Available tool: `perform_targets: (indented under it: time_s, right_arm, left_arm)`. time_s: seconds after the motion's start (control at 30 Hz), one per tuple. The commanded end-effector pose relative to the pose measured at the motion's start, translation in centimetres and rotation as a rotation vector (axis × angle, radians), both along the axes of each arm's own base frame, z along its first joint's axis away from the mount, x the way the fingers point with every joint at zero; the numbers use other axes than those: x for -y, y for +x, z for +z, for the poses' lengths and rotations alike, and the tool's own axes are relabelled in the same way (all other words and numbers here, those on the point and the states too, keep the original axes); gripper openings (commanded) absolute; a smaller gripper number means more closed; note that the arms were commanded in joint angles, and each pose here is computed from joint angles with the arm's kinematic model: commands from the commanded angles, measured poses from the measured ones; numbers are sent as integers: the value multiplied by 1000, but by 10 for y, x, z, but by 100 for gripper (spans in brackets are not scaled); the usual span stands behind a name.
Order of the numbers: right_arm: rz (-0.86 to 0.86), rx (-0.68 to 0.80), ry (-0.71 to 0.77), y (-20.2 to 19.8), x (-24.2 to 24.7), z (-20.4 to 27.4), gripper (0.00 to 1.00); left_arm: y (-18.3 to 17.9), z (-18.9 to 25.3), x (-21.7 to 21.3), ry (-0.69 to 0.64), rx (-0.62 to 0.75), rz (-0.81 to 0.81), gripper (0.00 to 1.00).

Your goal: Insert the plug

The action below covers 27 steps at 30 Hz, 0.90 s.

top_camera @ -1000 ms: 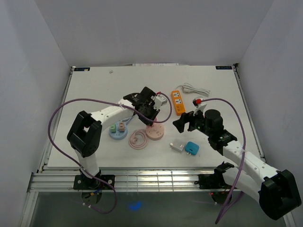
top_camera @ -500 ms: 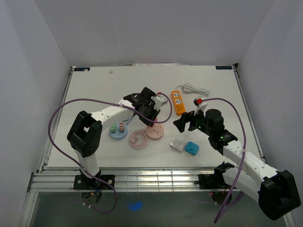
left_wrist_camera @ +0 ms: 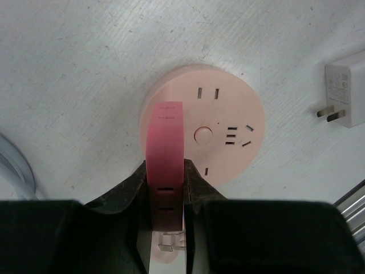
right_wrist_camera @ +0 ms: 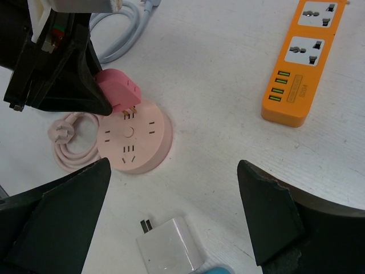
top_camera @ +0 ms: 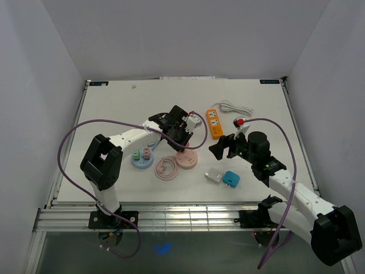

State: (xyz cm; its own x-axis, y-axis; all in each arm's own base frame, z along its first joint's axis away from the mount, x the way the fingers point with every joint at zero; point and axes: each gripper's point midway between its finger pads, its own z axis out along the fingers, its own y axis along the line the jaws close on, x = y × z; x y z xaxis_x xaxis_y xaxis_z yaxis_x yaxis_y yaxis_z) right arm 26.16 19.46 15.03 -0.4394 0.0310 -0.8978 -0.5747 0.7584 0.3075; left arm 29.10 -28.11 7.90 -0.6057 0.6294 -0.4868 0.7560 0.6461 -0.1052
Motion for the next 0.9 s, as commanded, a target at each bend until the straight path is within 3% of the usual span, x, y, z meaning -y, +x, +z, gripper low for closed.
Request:
perform_targets:
  time_s: [0.0, 0.87]
  right_arm:
    - [4, 41, 33, 3, -2, 12, 96]
    - [7, 32, 32, 5, -2, 10, 96]
  left_arm:
    - [3, 30, -1, -38, 76, 5, 0]
    - [-14, 20, -3, -40, 3, -21, 0]
